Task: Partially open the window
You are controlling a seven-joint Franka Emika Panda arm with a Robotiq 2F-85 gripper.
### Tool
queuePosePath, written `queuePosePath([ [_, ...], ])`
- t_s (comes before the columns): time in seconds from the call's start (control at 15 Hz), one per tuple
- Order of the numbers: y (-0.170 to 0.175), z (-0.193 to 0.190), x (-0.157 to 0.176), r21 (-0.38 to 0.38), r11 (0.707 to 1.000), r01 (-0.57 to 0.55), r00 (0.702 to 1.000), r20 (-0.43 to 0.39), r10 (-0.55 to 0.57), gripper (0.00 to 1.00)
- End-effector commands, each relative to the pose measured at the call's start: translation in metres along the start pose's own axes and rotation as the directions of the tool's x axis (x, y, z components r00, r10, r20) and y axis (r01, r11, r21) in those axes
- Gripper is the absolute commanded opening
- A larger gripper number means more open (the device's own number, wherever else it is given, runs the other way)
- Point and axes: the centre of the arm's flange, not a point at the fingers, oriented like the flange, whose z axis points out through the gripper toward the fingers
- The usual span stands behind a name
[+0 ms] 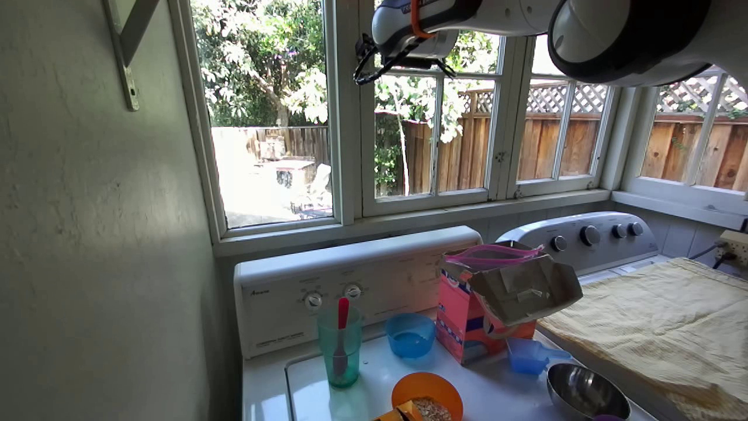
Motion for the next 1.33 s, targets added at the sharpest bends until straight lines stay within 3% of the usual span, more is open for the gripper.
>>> queuePosePath([
  [0.0,-0.005,0.016,0.005,-0.011,1.000,0.002,0.999,-0.049,-0.003,0.63],
  [0.07,-0.005,0.017,0.005,-0.012,1.000,0.003,0.999,-0.054,-0.004,0.59],
  [0.27,-0.006,0.019,0.004,-0.011,1.000,0.007,0.998,-0.064,-0.007,0.62],
  [0.53,-0.008,0.019,0.002,-0.008,1.000,0.012,0.998,-0.062,-0.013,0.45],
  [0.73,-0.010,0.012,0.003,-0.006,1.000,0.012,0.999,-0.051,-0.012,0.44],
  [1.07,-0.011,0.009,0.005,-0.017,1.000,0.025,0.999,-0.043,-0.026,0.27],
  [1.2,-0.010,0.009,0.005,-0.022,0.999,0.030,0.999,-0.039,-0.030,0.25],
  [1.27,-0.010,0.010,0.005,-0.024,0.999,0.031,0.999,-0.039,-0.032,0.28],
])
